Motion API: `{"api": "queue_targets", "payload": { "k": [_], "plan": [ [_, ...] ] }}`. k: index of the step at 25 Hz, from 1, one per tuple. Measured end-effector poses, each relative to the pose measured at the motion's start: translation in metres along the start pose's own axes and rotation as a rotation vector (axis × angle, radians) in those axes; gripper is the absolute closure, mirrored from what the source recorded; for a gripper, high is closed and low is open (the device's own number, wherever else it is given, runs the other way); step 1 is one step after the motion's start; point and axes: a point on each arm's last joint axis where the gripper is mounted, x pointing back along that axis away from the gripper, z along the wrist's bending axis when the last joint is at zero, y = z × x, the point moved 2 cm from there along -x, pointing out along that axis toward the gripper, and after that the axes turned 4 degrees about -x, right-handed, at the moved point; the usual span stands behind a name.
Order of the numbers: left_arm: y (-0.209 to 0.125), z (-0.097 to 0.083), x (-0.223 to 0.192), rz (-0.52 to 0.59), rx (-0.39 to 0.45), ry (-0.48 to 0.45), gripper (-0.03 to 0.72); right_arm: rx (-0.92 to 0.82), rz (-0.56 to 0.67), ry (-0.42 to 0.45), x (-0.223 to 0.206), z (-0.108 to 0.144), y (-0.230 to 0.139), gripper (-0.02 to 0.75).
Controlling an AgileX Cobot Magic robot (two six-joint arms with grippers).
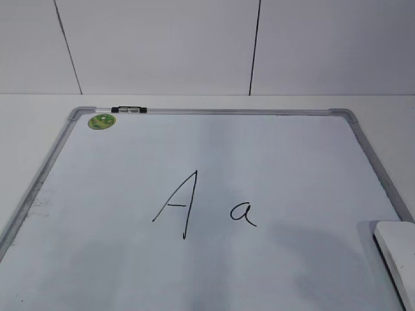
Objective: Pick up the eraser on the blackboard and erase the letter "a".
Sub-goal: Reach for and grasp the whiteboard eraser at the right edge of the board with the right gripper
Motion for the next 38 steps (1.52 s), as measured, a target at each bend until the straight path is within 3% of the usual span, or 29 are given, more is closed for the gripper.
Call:
{"api": "queue_targets", "payload": {
  "k": [18, 25, 38],
  "plan": [
    [0.0, 0.0, 0.0, 0.0, 0.0, 0.0, 0.454, 0.002, 0.0, 0.001, 0.0, 0.0, 0.0, 0.199],
    [0.0, 0.0, 0.0, 0.0, 0.0, 0.0, 0.454, 0.127, -0.022, 0.026, 0.001, 0.004, 0.007, 0.199],
    [0.0, 0.0, 0.0, 0.0, 0.0, 0.0, 0.454, 0.13, 0.304, 0.161, -0.049, 0.044, 0.064, 0.199]
  ]
}}
